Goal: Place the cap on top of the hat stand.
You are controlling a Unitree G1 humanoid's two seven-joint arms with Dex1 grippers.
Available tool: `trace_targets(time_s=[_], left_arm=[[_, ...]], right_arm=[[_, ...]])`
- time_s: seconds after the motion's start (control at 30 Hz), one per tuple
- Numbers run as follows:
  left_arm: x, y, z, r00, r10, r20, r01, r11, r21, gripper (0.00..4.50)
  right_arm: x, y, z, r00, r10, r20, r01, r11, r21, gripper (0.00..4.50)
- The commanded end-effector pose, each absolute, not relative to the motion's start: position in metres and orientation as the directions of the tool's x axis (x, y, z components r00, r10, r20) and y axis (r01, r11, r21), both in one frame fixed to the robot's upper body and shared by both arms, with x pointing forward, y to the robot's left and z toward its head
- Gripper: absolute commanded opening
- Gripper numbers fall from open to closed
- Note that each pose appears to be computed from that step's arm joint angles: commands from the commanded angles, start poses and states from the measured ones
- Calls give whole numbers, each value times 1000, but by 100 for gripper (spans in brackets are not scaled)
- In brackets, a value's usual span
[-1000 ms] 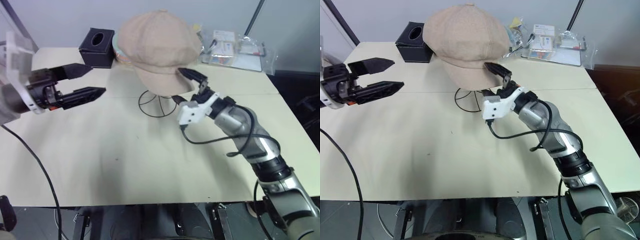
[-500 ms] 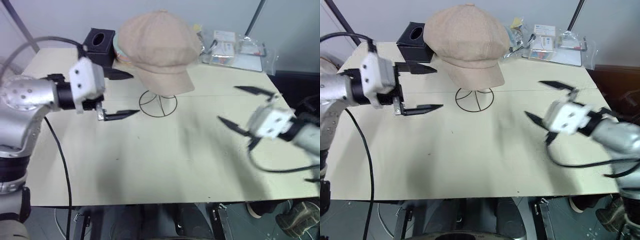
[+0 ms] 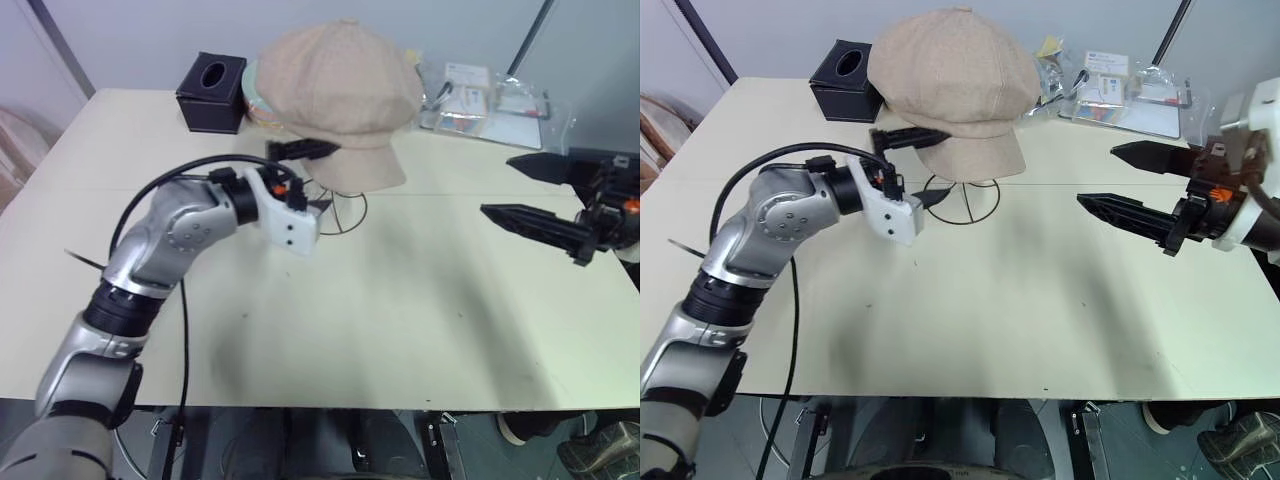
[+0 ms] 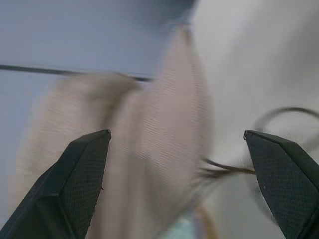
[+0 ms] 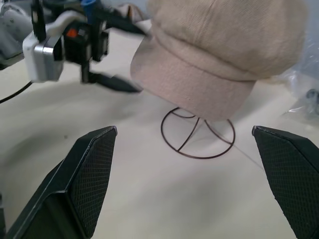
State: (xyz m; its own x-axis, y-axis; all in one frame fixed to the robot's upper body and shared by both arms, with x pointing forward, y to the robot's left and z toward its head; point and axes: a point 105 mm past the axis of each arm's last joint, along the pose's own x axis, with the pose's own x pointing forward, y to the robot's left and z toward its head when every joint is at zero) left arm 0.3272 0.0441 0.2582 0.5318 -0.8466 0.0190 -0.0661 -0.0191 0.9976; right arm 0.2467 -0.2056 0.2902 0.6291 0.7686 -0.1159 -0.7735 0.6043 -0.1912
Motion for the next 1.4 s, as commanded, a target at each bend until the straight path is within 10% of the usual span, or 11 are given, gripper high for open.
trace_targets(time_s=[0.03, 0.5, 0.87, 1.4], left_arm=[[327, 26, 263, 512, -856, 71, -138, -1, 990, 450], [321, -2, 255, 476, -876, 81, -206, -21, 978, 450], [323, 7, 254, 498, -864, 73, -177, -18, 984, 5], [312, 62, 304, 232, -929, 289, -135, 263, 955, 5]], right_arm=[[245, -202, 297, 626, 770, -123, -771, 589, -241, 445], [256, -201, 283, 625, 760, -176, -773, 572, -274, 445], [262, -200, 278, 625, 761, -176, -772, 569, -282, 450], [271, -199, 272, 648, 740, -182, -751, 580, -314, 450]])
